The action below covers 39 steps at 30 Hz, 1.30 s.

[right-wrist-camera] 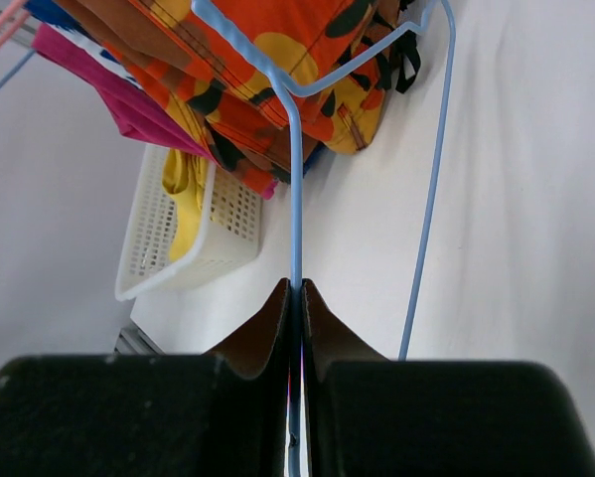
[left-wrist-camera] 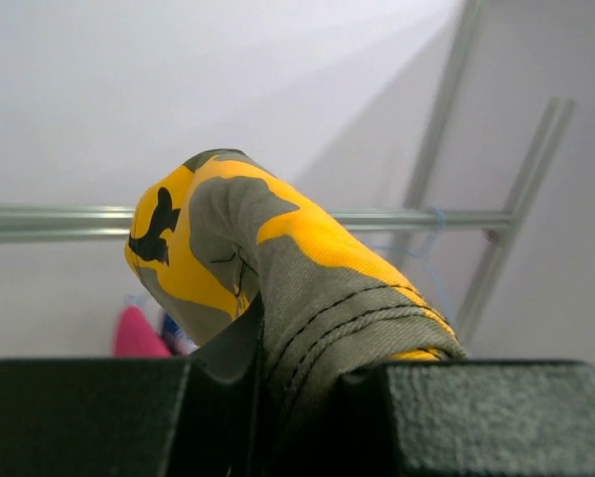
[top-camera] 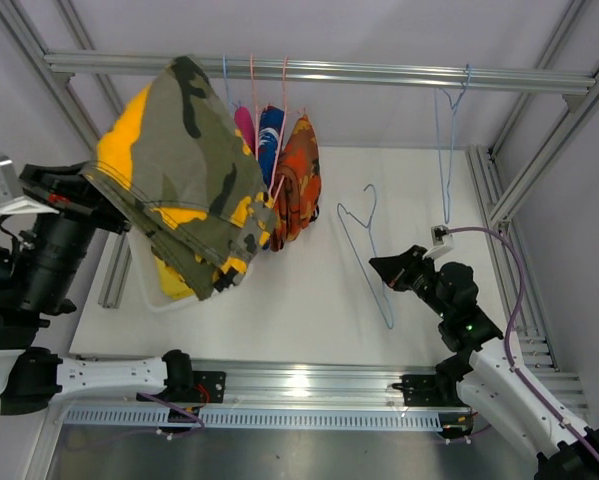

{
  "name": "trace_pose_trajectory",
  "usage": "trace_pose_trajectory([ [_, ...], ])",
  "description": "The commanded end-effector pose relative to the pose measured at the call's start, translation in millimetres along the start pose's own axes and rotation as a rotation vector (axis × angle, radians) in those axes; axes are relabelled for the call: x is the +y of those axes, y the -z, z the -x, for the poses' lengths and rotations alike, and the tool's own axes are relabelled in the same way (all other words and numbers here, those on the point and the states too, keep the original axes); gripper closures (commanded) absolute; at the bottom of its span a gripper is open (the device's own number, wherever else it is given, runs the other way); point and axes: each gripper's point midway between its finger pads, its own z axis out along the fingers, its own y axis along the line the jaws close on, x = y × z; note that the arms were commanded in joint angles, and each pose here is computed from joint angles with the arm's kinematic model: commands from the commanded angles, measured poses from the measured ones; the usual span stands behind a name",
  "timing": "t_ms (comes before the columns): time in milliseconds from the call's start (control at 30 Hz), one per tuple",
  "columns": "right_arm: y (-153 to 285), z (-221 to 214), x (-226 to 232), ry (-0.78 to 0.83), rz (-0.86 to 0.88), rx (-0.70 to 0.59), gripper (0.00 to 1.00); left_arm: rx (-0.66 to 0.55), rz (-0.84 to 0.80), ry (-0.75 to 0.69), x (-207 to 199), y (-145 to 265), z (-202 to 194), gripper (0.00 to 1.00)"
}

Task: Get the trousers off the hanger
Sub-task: Remove the trousers from the hanger, then place the trousers in the bin.

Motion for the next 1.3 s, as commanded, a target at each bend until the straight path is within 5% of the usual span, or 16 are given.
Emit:
trace_pose_trajectory([
  [0, -2, 5, 1, 0.031, 0.023, -0.028, 1.00, -0.198, 0.184, 0.018, 47, 8, 74, 0.99],
  [167, -5, -2, -4, 0.030, 0.022, -0.003, 1.00, -0.297, 0.401, -0.009, 89, 20, 107, 0.99],
  [467, -7, -3, -10, 0.025, 0.021, 0.007, 1.00, -0.308, 0.585, -0.213, 116, 36, 110, 0.99],
  [733, -2, -8, -12, 0.017, 0.033, 0.017, 1.00, -0.157, 0.803, -0.398, 132, 45, -1, 0.99],
  [967, 6, -14, -14, 0.031, 0.026, 0.044, 1.00, 0.024, 0.947, -0.116, 159, 57, -111, 0.99],
  [1267, 19, -21, -22, 0.053, 0.007, 0.058, 1.00, 0.168, 1.129, -0.103, 173, 72, -188, 0.99],
])
